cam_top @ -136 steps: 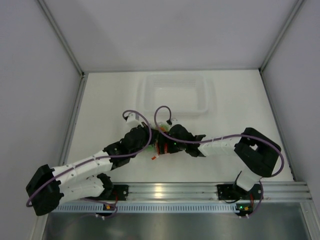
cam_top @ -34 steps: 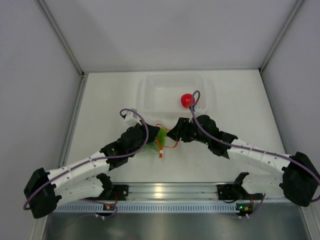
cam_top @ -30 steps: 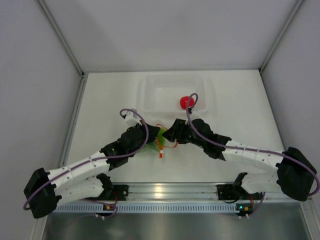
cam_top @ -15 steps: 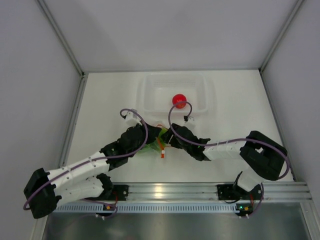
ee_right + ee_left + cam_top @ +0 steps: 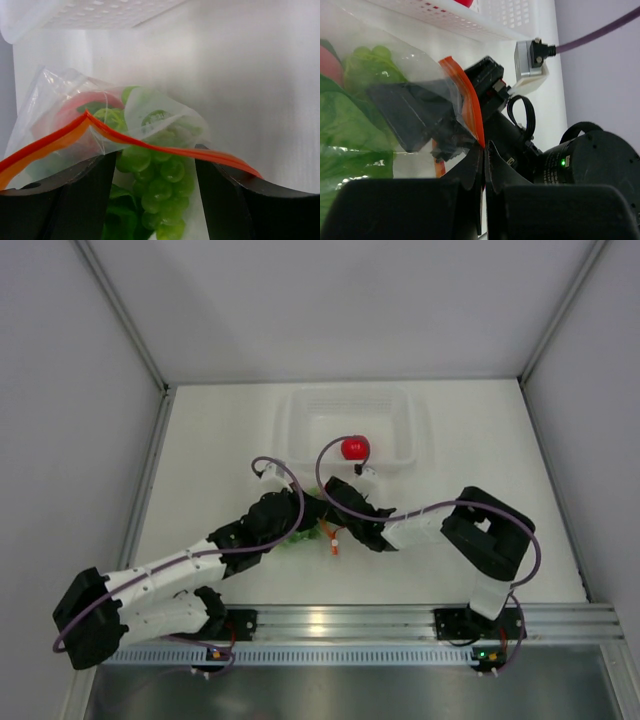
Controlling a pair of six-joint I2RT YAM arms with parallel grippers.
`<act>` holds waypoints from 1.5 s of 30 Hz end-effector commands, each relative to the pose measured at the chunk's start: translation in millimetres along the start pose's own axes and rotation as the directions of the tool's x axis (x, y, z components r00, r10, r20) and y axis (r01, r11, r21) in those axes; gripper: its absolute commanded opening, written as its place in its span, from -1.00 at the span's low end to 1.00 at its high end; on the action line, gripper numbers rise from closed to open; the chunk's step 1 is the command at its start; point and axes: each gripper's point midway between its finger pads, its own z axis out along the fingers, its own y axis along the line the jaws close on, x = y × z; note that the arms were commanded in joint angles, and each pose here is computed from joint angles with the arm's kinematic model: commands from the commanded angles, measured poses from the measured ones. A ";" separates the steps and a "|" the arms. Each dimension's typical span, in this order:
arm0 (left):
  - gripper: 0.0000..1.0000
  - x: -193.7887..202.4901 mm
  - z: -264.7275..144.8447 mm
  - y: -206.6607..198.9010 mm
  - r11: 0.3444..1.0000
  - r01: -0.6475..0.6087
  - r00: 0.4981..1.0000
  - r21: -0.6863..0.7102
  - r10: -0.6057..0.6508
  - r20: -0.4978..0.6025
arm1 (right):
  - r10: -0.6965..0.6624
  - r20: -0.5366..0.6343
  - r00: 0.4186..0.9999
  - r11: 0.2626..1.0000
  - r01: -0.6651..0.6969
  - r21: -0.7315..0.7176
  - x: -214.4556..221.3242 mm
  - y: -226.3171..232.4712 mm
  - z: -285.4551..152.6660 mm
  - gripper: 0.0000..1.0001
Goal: Open the zip-top bag and remove the fake food
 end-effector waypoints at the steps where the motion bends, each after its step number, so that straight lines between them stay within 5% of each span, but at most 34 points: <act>1: -1.00 -6.4 -0.3 -33.0 0.993 0.039 0.999 0.116 -0.039 0.002 | -0.016 0.028 0.999 1.000 0.016 -0.022 -2.0 21.6 9.8 0.30; 6: -1.00 -7.6 -0.2 -16.4 0.997 0.031 0.999 0.073 -0.034 0.037 | -0.035 0.006 0.999 0.978 0.035 -0.205 5.0 43.7 1.1 0.29; 15: -1.00 -15.4 -5.3 -16.0 0.997 0.023 0.997 0.071 -0.028 0.068 | -0.248 -0.097 0.964 0.944 0.263 0.199 18.6 -13.5 40.8 0.32; 18: -1.00 -20.2 -7.6 -10.1 0.999 0.010 0.996 0.040 -0.014 0.090 | -0.261 -0.107 0.959 0.924 0.281 0.259 20.7 -33.3 39.0 0.18; 23: -1.00 -28.3 -13.1 2.4 1.000 0.001 0.992 -0.014 0.001 0.130 | -0.271 -0.099 0.957 0.914 0.288 0.286 14.8 -49.6 29.7 -0.32; 26: -1.00 -34.6 -16.8 10.8 0.999 0.002 0.987 -0.050 0.006 0.163 | -0.265 -0.058 0.963 0.935 0.271 0.229 5.3 -37.5 23.3 -0.52; 45: -1.00 -22.4 0.3 31.9 0.990 -0.013 0.989 -0.138 0.033 0.145 | -0.383 0.106 0.918 0.917 0.391 -0.074 -26.7 11.7 -40.4 -0.82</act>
